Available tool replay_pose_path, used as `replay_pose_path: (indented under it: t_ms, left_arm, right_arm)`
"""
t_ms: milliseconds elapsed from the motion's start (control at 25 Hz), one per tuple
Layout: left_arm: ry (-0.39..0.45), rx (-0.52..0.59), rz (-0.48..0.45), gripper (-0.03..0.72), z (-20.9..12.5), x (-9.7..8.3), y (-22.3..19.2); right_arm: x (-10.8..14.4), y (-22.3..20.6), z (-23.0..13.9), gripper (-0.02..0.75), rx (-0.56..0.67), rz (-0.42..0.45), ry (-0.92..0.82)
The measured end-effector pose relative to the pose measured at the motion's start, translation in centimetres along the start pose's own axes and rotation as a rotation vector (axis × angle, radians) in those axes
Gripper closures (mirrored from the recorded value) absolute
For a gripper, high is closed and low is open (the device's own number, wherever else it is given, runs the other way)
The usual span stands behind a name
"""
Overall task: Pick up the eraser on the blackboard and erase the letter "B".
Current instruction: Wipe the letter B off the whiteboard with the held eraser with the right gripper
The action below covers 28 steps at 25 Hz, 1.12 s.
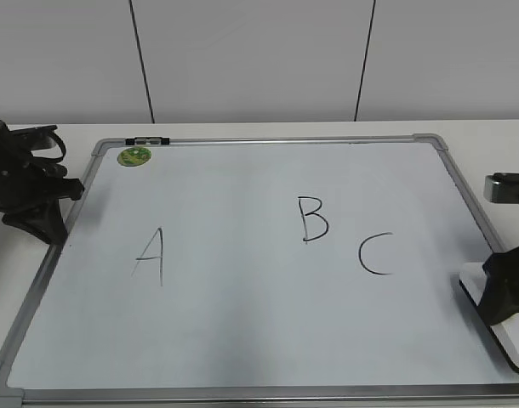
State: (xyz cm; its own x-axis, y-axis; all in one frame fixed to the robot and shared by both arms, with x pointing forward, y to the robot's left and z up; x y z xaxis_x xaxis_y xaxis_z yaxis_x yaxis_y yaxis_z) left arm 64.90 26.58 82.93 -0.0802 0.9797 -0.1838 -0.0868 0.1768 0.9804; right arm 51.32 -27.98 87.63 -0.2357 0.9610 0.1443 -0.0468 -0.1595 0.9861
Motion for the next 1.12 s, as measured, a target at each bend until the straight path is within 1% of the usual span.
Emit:
replay_pose_path:
  t_ms: [160, 400, 520, 560, 600, 640, 680, 880, 920, 1040, 1120]
  left_arm:
    - [0.000, 0.000, 0.000, 0.657, 0.0, 0.0, 0.0]
    - [0.000, 0.002, 0.000, 0.657, 0.0, 0.0, 0.0]
    - [0.000, 0.002, 0.000, 0.657, 0.0, 0.0, 0.0]
    - [0.000, 0.002, 0.000, 0.657, 0.0, 0.0, 0.0]
    - [0.000, 0.002, 0.000, 0.657, 0.0, 0.0, 0.0]
    - [0.000, 0.002, 0.000, 0.657, 0.0, 0.0, 0.0]
    - [0.000, 0.002, 0.000, 0.657, 0.0, 0.0, 0.0]
    - [0.000, 0.002, -0.001, 0.657, 0.0, 0.0, 0.0]
    - [0.000, 0.002, -0.001, 0.657, 0.0, 0.0, 0.0]
    - [0.000, 0.002, -0.001, 0.657, 0.0, 0.0, 0.0]
    - [0.002, 0.002, -0.002, 0.657, 0.0, 0.0, 0.0]
  right_arm:
    - [0.5, 1.3, 1.4, 0.197, -0.030, 0.036, -0.018]
    - [1.2, 3.7, 4.4, 0.198, -0.121, 0.061, -0.016]
    - [3.0, 5.1, 6.4, 0.198, -0.173, 0.058, 0.056]
    - [3.0, 5.1, 6.4, 0.198, -0.173, 0.058, 0.056]
    - [4.9, 5.8, 7.8, 0.198, -0.207, 0.060, 0.122]
    - [5.4, 5.9, 8.1, 0.198, -0.211, 0.061, 0.137]
    - [6.4, 6.1, 8.9, 0.198, -0.226, 0.064, 0.168]
    - [9.6, 5.7, 12.8, 0.197, -0.255, 0.079, 0.256]
    - [9.8, 5.3, 13.2, 0.198, -0.246, 0.083, 0.259]
    - [10.8, 3.8, 16.0, 0.197, -0.242, 0.081, 0.293]
    - [10.7, 2.6, 17.7, 0.198, -0.233, 0.069, 0.309]
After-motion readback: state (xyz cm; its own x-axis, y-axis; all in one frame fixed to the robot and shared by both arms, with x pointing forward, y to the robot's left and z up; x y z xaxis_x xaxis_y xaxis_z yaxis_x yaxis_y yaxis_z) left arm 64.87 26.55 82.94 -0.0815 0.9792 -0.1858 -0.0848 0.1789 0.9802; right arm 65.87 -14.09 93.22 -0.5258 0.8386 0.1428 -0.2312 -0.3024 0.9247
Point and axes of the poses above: a point on each arm's last joint axis where the gripper is mounted, y pointing back along that axis away from the gripper, x along the wrist's bending axis when the last joint is at zero, z = x × y, the point moved 7 cm from there along -y, pointing out along that axis toward the gripper, and after that the axes turned 5 degrees about y, right-handed, at the moved point
